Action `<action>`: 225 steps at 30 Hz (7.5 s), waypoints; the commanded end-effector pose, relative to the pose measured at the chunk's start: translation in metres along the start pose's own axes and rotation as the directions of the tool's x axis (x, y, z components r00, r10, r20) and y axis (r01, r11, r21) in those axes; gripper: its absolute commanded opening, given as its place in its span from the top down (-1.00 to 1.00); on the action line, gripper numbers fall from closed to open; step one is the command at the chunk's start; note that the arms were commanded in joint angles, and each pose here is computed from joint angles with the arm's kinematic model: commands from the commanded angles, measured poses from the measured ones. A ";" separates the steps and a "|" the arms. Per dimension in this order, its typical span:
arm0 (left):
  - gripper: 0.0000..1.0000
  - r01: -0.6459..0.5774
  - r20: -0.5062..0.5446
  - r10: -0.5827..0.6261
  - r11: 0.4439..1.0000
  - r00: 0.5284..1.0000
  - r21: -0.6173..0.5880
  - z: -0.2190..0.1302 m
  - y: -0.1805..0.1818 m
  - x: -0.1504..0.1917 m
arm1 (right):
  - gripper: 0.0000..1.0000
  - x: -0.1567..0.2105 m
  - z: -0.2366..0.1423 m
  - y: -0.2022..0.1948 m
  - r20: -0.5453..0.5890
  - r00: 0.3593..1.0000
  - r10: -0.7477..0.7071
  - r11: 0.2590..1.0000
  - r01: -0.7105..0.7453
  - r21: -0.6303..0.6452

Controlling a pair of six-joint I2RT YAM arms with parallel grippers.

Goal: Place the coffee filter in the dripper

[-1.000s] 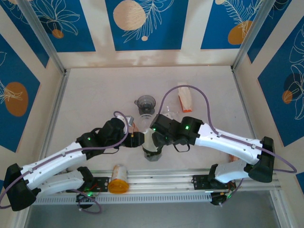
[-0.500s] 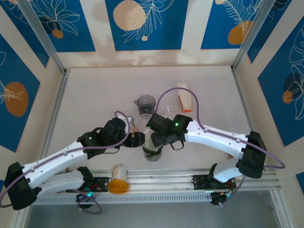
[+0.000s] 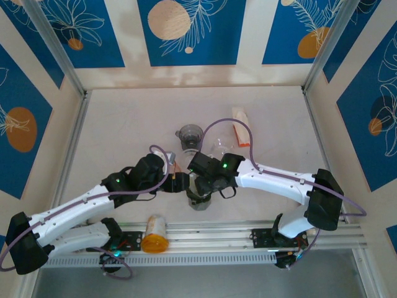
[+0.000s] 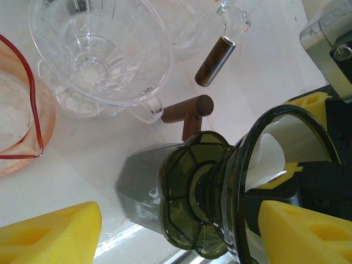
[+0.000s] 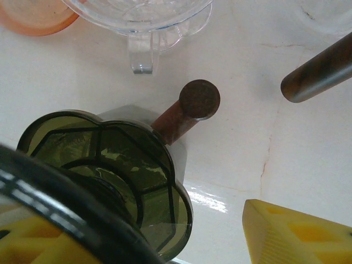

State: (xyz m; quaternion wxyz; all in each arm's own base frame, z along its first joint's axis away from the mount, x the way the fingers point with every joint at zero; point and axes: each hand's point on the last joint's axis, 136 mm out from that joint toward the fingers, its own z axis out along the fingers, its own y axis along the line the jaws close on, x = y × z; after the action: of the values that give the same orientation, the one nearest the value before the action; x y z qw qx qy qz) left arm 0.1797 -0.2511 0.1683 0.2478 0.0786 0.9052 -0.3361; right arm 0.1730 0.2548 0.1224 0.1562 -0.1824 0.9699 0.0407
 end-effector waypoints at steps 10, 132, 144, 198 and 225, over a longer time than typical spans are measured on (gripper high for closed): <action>-0.54 0.022 0.042 -0.023 0.999 0.999 0.040 -0.010 -0.010 -0.012 | -0.32 -0.013 -0.044 -0.008 0.137 0.990 0.034 0.999 -0.031 -0.022; 0.58 0.052 0.006 -0.053 0.995 0.999 0.081 0.003 -0.015 -0.006 | -0.37 -0.008 -0.011 0.003 -0.003 0.999 -0.043 0.999 0.043 0.001; 0.59 0.057 0.004 -0.057 0.995 0.998 0.080 0.004 -0.014 -0.004 | -0.37 0.000 0.005 0.001 -0.049 0.998 -0.044 0.998 0.045 0.031; -0.23 0.226 0.162 -0.232 0.973 0.959 0.055 -0.031 0.029 -0.025 | -0.15 0.099 -0.001 -0.035 0.002 0.966 0.259 0.921 -0.246 -0.303; 0.03 0.337 0.216 -0.272 0.865 0.938 -0.371 0.012 0.151 -0.051 | -0.08 0.112 0.019 -0.032 -0.026 0.970 0.242 0.910 -0.237 -0.341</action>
State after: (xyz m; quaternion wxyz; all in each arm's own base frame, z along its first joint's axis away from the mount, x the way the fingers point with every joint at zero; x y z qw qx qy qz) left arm 0.2623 -0.1445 0.0859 0.2481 -0.1476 0.9386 -0.1889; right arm 0.0944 0.1864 0.0689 0.1299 -0.0757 0.9647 0.2161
